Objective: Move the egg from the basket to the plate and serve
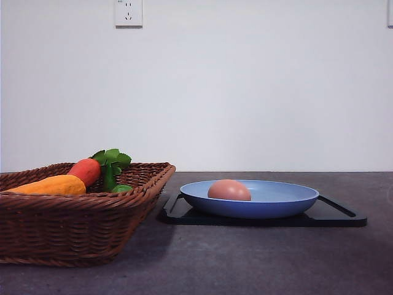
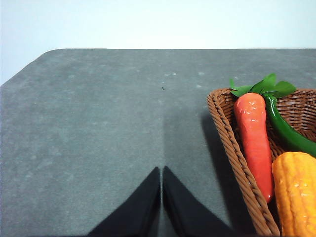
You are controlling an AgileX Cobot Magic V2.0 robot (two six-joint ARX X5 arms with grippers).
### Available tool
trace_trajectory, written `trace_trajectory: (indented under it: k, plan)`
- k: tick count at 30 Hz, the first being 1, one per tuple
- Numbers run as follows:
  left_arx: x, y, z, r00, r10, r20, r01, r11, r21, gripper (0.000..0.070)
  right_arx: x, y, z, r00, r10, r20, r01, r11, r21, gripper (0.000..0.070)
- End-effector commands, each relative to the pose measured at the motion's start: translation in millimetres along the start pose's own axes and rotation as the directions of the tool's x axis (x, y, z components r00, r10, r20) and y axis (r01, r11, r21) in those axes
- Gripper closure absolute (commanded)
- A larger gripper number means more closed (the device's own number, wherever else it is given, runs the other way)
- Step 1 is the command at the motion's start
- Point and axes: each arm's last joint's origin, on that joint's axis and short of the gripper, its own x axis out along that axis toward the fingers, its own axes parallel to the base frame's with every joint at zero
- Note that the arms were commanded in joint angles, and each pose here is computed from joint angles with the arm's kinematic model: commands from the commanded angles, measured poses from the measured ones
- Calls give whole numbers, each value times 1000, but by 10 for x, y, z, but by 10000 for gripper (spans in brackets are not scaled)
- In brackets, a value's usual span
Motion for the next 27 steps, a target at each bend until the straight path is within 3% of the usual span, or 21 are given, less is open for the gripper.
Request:
trace_trajectory:
  k: [1,8,27]
  plan:
    - [22,1,-77,1000,1,-25,-1,1000,6,700,0,-7,-33,1000,4,-18,-4,1000,-4,700]
    - [22,1,-77,1000,1,-25,-1,1000,6,700,-11,-13,-160,989,-5,-148,8,1000,21,700]
    - [22,1,-77,1000,1,-25,-1,1000,6,700,-11,-14,-159,989,-7,-147,10,1000,21,700]
